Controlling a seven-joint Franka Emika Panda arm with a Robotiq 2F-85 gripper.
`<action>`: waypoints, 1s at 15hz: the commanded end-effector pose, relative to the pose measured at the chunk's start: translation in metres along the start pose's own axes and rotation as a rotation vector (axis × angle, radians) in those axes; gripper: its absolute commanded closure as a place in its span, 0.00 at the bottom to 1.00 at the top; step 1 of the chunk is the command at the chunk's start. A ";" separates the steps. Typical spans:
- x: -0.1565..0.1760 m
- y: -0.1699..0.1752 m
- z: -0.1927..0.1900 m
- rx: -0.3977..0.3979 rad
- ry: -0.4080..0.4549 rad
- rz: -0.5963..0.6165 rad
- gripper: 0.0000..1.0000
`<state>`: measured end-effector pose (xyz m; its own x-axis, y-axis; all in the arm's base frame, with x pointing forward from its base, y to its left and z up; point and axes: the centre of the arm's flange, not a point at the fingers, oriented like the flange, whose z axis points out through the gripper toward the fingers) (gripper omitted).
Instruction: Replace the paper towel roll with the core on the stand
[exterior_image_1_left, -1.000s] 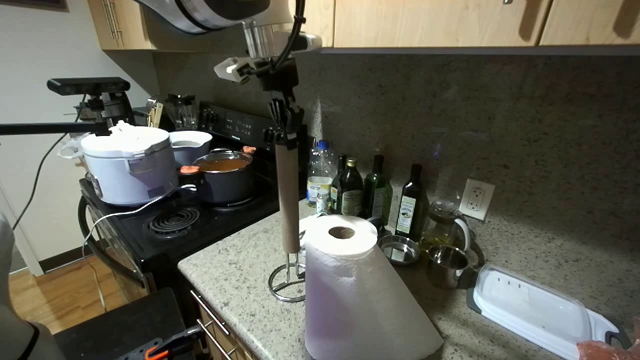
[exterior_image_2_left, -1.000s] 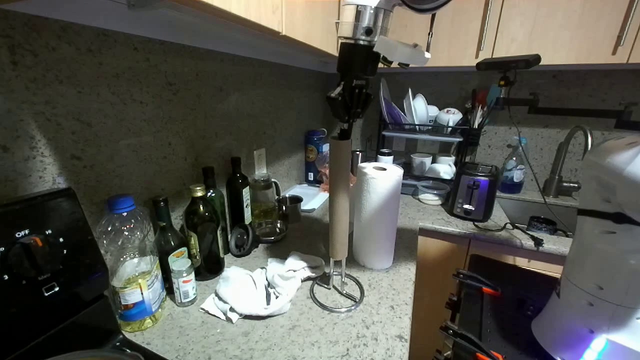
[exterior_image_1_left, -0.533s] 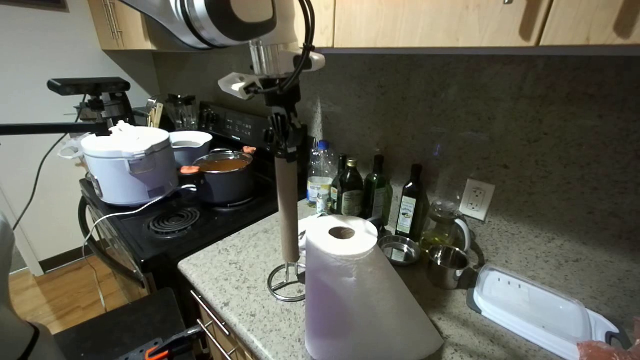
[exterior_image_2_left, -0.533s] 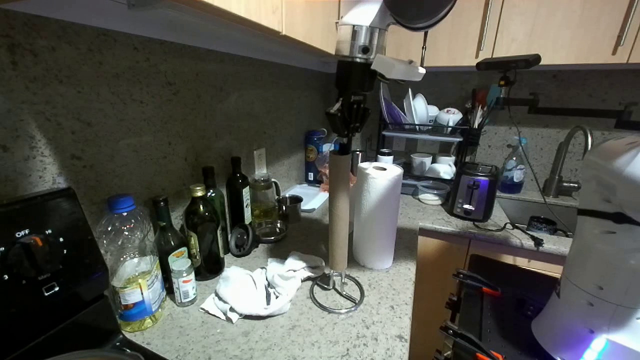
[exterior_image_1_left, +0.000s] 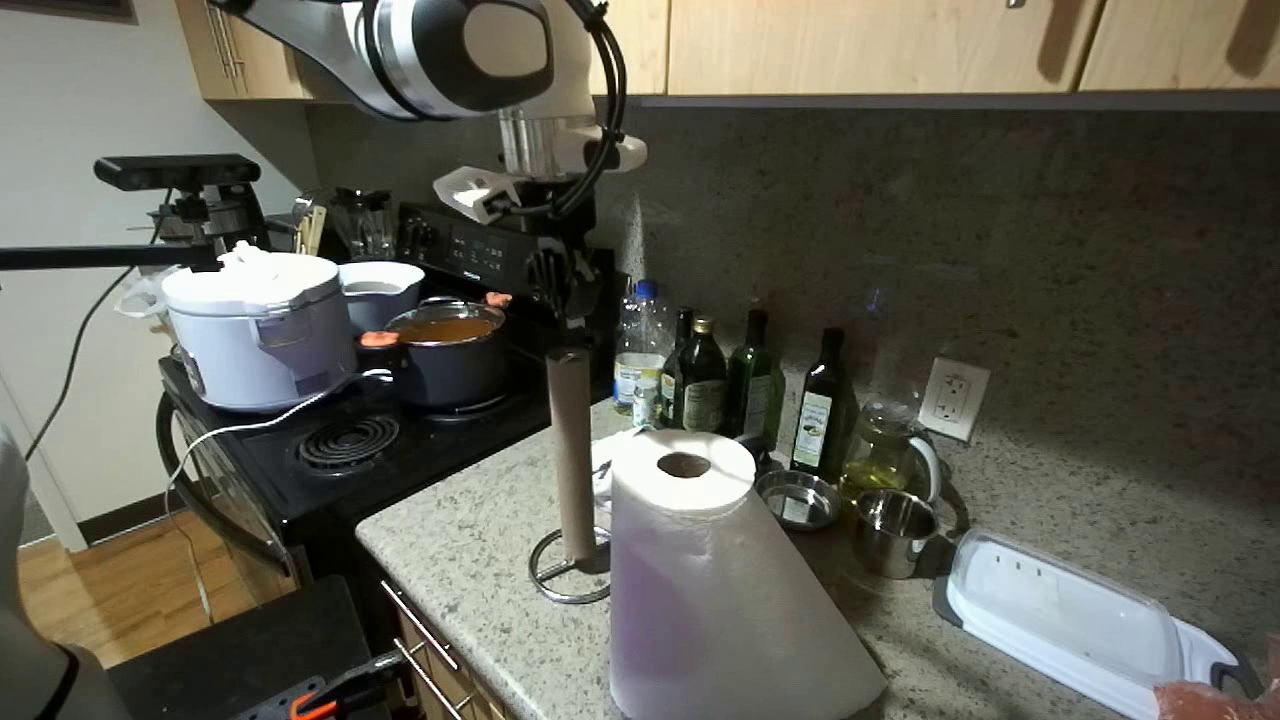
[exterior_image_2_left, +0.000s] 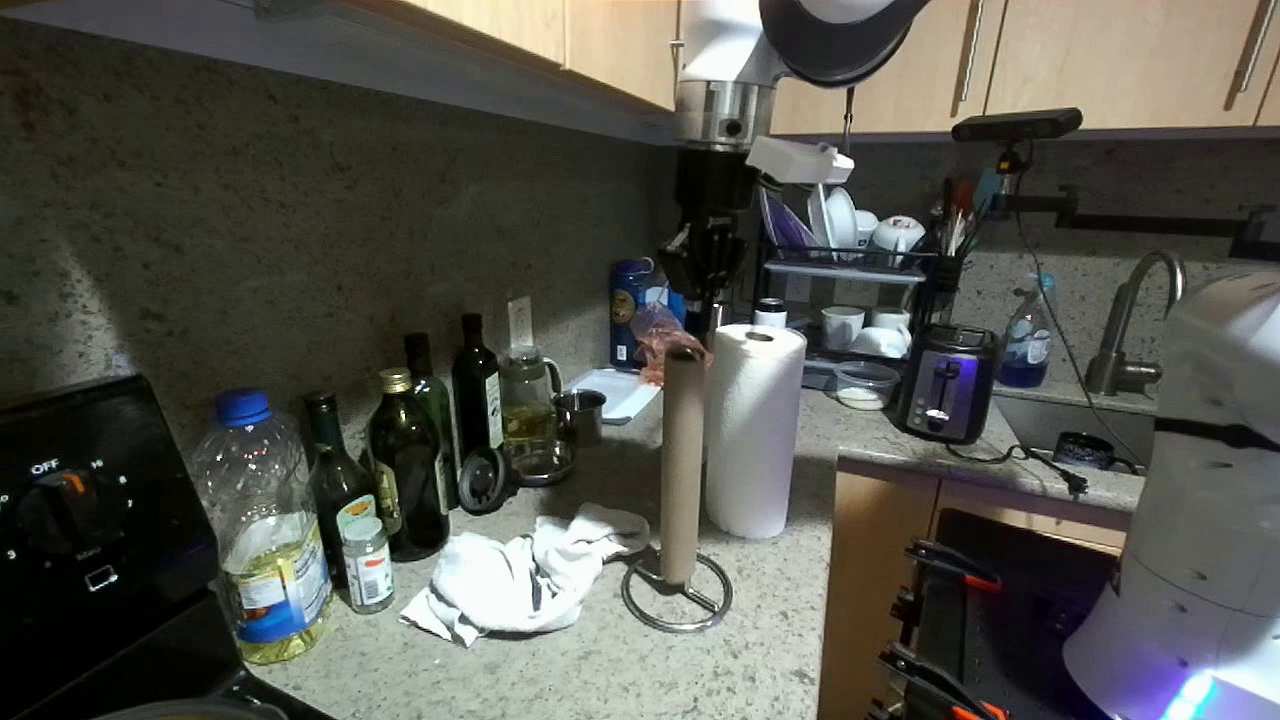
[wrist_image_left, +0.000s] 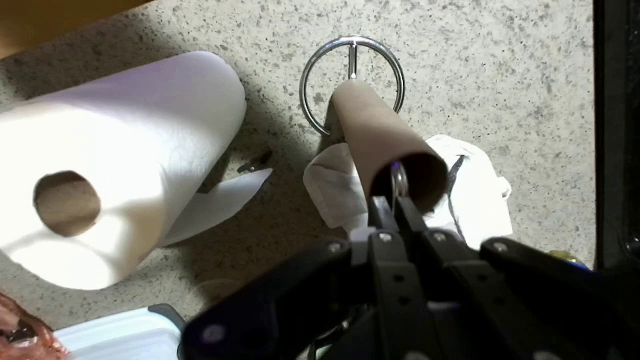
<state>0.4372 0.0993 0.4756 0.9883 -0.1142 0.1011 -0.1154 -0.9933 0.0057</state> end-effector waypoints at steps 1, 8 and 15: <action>-0.008 0.001 0.004 0.026 -0.002 -0.019 0.64; -0.025 -0.018 -0.021 0.011 0.051 -0.064 0.13; -0.055 -0.049 -0.052 -0.001 0.127 -0.140 0.00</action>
<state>0.4031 0.1467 0.5142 0.9802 -0.0025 0.1978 -0.0053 -0.9999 0.0139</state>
